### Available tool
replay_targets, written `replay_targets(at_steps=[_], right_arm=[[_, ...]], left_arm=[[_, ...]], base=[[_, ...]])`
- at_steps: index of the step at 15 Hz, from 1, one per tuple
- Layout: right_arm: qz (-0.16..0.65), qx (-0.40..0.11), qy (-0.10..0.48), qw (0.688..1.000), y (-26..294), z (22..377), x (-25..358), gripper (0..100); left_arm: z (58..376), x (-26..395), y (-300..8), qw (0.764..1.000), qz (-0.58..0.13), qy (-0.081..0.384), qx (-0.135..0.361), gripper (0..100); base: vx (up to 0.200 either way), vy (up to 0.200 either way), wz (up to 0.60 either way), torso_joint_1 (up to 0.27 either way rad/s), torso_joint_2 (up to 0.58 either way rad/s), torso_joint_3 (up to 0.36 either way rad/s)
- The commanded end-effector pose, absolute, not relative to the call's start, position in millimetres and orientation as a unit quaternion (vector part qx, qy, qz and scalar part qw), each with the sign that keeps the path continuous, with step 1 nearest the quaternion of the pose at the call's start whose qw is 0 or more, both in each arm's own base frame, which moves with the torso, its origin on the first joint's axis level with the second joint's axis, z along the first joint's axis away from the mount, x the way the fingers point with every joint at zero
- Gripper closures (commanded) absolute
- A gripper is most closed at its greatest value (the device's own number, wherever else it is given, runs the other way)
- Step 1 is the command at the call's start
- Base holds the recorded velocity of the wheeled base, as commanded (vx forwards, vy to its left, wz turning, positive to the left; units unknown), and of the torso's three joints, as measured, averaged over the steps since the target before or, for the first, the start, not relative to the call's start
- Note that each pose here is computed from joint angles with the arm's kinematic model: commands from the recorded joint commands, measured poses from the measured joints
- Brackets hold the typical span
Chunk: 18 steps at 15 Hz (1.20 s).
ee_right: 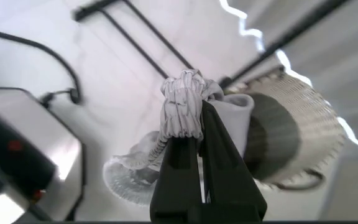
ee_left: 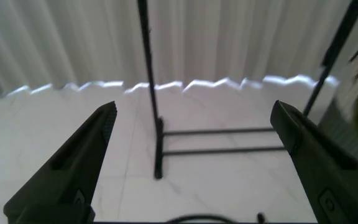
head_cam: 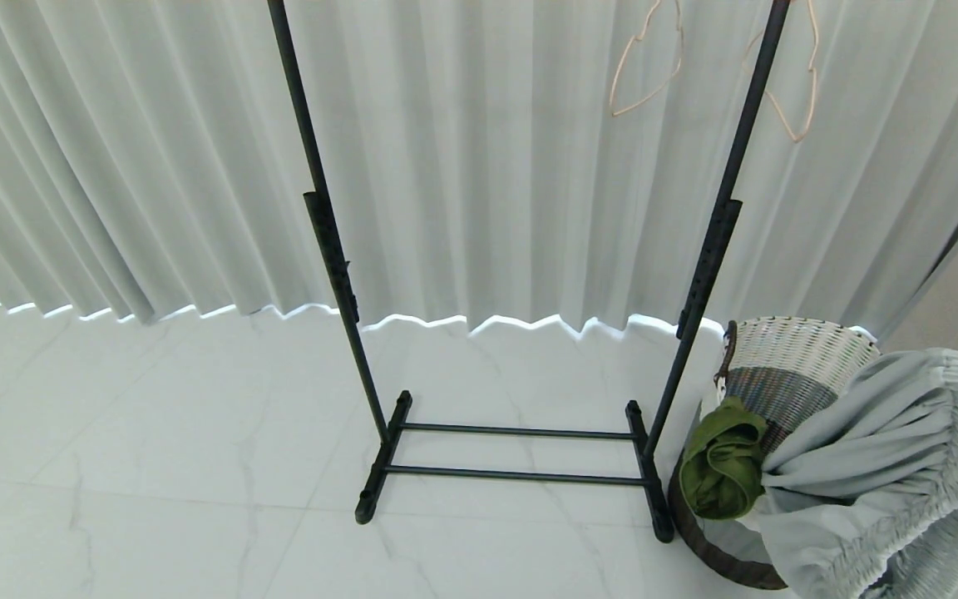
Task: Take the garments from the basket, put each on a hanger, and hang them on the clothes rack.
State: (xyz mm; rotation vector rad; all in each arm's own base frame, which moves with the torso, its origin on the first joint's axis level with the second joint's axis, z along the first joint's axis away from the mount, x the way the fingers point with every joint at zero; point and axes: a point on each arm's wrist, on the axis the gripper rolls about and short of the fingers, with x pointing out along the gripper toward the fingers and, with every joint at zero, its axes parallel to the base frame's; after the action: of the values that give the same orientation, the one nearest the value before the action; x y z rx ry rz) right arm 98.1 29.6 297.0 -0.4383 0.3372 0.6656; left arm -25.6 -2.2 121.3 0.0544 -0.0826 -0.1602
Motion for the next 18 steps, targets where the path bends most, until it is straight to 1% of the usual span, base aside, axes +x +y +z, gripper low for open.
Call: replay_targets(at_steps=[1,3,4,6,7,8,10,11,12,13,14,15,16,18], right_arm=[[0.34,-0.203,0.16,0.904,33,299,99,100],[0.356,-0.172,0.143,0.907,36,305,99,100],[0.36,-0.154,0.132,0.911,38,309,101,100],[0.368,-0.128,0.121,0.913,42,313,102,100],[0.368,-0.125,0.122,0.913,43,313,102,100],[0.367,-0.126,0.121,0.914,43,314,102,100],[0.368,-0.129,0.119,0.913,43,315,102,100],[0.37,-0.129,0.118,0.912,44,315,102,100],[0.377,-0.13,0.117,0.91,45,315,101,100],[0.379,-0.13,0.118,0.909,45,314,100,100],[0.379,-0.13,0.118,0.909,45,314,100,100],[0.381,-0.13,0.116,0.908,45,314,99,100],[0.383,-0.131,0.114,0.907,46,315,98,100],[0.37,-0.136,0.116,0.912,46,315,99,100]], left_arm=[[203,15,-6,0.99,-0.139,-0.019,0.004,0],[225,47,-14,0.98,-0.196,0.012,0.038,0],[235,62,-21,0.972,-0.231,0.025,0.041,0],[253,99,-48,0.953,-0.299,0.042,0.038,0],[256,116,-60,0.948,-0.314,0.048,0.029,0],[258,143,-79,0.942,-0.331,0.051,0.016,0],[254,168,-112,0.933,-0.354,0.057,0.015,0],[251,172,-125,0.93,-0.361,0.066,0.019,0],[242,176,-154,0.922,-0.376,0.09,0.023,0],[236,170,-175,0.91,-0.398,0.111,0.012,0],[234,168,-181,0.907,-0.404,0.117,0.009,0],[214,153,-220,0.894,-0.414,0.168,-0.009,0],[203,146,-242,0.893,-0.41,0.187,-0.016,0],[185,137,-286,0.892,-0.405,0.195,-0.04,0]], base=[[0.0,0.0,0.0,0.0,0.0,0.0],[0.0,0.0,0.0,0.0,0.0,0.0],[0.0,0.0,0.0,0.0,0.0,0.0],[0.0,0.0,0.0,0.0,0.0,0.0],[0.0,0.0,0.0,0.0,0.0,0.0],[0.0,0.0,0.0,0.0,0.0,0.0],[0.0,0.0,0.0,0.0,0.0,0.0],[0.0,0.0,0.0,0.0,0.0,0.0],[0.0,0.0,0.0,0.0,0.0,0.0],[0.0,0.0,0.0,0.0,0.0,0.0],[0.0,0.0,0.0,0.0,0.0,0.0],[0.0,0.0,0.0,0.0,0.0,0.0],[0.0,0.0,0.0,0.0,0.0,0.0],[0.0,0.0,0.0,0.0,0.0,0.0]])
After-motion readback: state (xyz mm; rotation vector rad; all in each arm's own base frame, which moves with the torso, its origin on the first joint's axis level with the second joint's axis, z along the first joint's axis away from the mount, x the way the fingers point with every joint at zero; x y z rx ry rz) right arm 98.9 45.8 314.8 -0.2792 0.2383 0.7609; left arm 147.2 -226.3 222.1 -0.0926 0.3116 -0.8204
